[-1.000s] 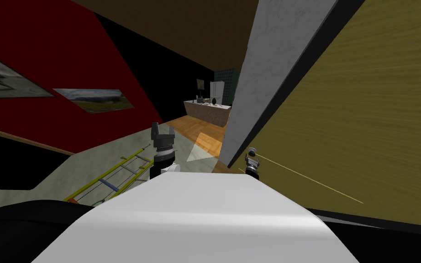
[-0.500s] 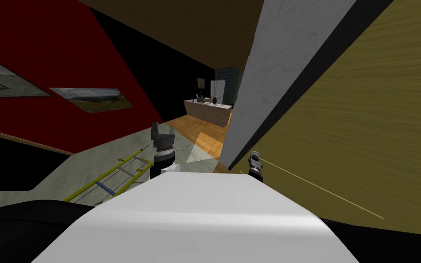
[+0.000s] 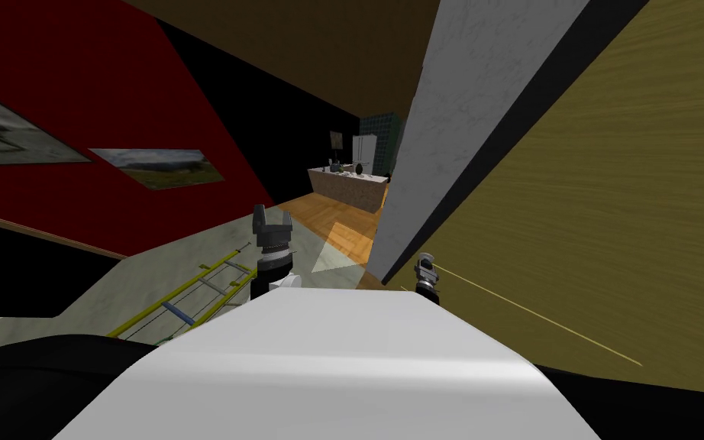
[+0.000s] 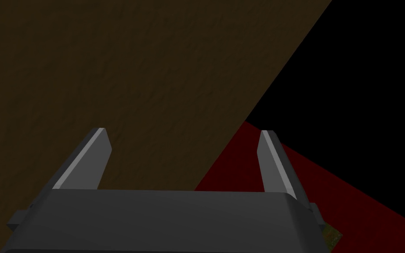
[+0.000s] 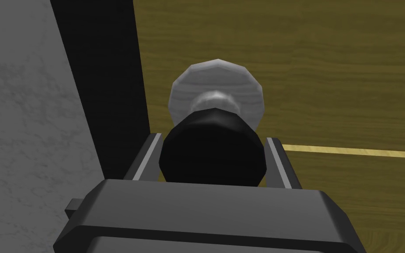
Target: Pull the door open
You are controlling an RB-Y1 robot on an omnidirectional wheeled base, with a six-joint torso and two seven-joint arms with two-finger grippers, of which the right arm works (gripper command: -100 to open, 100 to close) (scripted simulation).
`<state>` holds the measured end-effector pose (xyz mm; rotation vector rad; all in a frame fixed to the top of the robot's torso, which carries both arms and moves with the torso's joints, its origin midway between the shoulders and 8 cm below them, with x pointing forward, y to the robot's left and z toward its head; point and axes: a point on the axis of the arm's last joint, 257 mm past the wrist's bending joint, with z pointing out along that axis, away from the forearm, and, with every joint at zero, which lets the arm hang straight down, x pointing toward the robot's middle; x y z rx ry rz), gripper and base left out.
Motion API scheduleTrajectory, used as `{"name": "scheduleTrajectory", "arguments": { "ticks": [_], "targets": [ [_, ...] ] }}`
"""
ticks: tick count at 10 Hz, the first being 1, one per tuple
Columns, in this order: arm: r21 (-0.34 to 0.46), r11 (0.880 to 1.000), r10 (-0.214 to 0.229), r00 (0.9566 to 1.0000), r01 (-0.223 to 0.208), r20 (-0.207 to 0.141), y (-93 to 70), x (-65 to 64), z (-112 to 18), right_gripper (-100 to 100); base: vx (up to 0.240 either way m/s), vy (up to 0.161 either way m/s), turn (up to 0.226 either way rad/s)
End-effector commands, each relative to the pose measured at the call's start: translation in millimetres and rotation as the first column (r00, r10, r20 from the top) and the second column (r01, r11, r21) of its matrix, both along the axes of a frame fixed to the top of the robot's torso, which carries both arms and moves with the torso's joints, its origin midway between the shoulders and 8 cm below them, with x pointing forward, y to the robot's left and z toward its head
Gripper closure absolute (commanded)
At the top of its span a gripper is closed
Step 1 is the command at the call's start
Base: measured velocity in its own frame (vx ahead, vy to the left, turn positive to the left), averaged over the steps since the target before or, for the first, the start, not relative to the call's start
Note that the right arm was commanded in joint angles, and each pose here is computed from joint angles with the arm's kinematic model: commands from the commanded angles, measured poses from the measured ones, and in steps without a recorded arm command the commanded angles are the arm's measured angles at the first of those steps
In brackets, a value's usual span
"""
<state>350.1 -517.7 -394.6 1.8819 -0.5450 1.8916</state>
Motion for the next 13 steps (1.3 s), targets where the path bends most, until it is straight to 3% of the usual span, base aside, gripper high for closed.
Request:
{"name": "scheduleTrajectory", "arguments": {
  "ticks": [1, 4, 8, 9, 10, 11, 13],
  "targets": [
    [0.001, 1.0, 0.019, 0.9998, -0.019, 0.001, 4.1, 3.0, 0.6, 100, -0.109, 0.011, 0.043],
    [0.006, 0.997, 0.073, 0.9973, -0.073, 0.002, 16.5, 11.2, 1.8, 100, -0.232, 0.009, 0.062],
    [0.016, 0.987, 0.162, 0.9868, -0.162, 0.0, 38.3, 22.4, 2.7, 100, -0.236, 0.004, 0.059],
    [0.018, 0.985, 0.172, 0.9852, -0.172, 0.0, 40.7, 23.5, 2.8, 100, -0.199, 0.038, 0.036],
    [0.017, 0.986, 0.165, 0.9863, -0.165, -0.005, 39.4, 22.3, 1.2, 100, -0.087, 0.022, 0.007],
    [0.019, 0.981, 0.195, 0.9808, -0.195, -0.008, 47.4, 21.9, -0.1, 100, -0.138, -0.012, 0.05],
    [0.017, 0.974, 0.227, 0.9739, -0.227, -0.005, 55.2, 22.5, 1.0, 100, -0.218, -0.019, 0.058]
  ]
}}
